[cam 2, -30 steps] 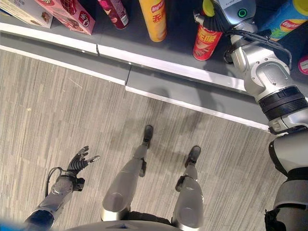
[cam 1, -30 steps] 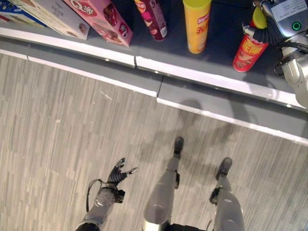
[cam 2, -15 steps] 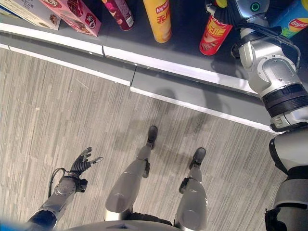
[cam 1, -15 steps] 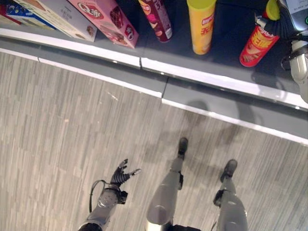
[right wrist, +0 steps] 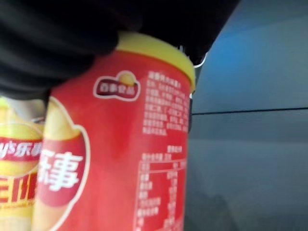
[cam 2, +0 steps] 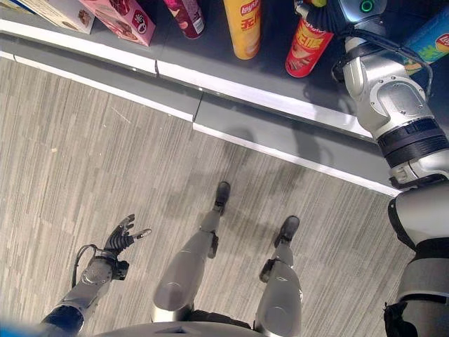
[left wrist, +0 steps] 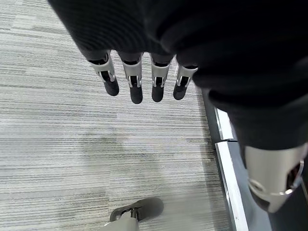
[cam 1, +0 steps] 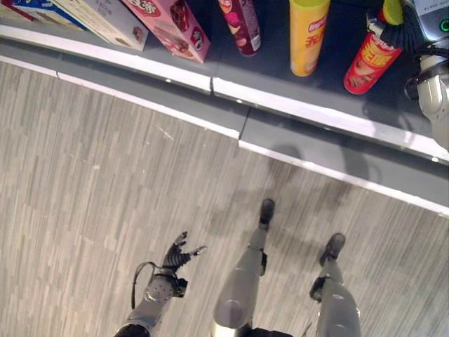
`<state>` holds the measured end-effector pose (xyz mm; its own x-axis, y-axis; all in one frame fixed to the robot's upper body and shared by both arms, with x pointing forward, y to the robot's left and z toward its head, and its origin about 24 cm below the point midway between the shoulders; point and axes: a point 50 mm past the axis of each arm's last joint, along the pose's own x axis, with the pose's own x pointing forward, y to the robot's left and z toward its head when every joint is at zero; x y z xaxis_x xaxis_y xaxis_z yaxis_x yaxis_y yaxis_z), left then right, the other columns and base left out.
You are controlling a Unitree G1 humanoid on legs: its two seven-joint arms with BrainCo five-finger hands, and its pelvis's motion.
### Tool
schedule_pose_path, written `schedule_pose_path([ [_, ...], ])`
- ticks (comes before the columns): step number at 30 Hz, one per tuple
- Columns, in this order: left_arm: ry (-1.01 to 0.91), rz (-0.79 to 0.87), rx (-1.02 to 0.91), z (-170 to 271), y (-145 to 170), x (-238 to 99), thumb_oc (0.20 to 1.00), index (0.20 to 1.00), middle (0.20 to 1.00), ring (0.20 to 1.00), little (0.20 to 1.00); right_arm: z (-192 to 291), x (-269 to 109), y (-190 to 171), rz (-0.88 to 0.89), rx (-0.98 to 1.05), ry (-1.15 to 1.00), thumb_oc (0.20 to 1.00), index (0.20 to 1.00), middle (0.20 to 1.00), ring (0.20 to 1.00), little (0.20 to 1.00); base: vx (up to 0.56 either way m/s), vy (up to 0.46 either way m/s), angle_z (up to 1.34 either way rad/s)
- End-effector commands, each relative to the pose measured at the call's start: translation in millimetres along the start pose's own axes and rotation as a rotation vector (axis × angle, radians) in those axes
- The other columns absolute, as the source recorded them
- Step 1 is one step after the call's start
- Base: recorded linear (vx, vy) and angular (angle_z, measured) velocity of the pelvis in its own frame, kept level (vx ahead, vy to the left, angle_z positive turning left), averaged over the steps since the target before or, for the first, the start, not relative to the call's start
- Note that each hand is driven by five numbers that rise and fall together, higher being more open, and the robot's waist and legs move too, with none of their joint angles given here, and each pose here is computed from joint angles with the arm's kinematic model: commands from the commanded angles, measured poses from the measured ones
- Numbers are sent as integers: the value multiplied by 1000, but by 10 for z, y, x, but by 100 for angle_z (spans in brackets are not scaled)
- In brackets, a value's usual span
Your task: Put the goods on the table back onto the shelves and tidy them up.
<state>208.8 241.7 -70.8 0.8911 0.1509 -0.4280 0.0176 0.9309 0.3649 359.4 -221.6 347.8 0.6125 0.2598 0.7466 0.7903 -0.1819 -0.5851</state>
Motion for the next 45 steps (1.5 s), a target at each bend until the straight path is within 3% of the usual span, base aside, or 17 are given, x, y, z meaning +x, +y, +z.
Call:
schedule_pose_path([
  [1,34,11,17,-91,7,-14,1000,1000,1000,1000,1000,-20,156,-195,-81,-8,-9,200,200,200,200,200,0,0,0],
  [44,40,32,20,-109,77,-28,1000,1000,1000,1000,1000,-37,72,18,6,4,27,200,200,200,200,200,0,-1,0],
  [45,40,33,17,-107,77,-26,1000,1000,1000,1000,1000,-28,68,23,4,11,28,1000,1000,1000,1000,1000,0,0,0],
])
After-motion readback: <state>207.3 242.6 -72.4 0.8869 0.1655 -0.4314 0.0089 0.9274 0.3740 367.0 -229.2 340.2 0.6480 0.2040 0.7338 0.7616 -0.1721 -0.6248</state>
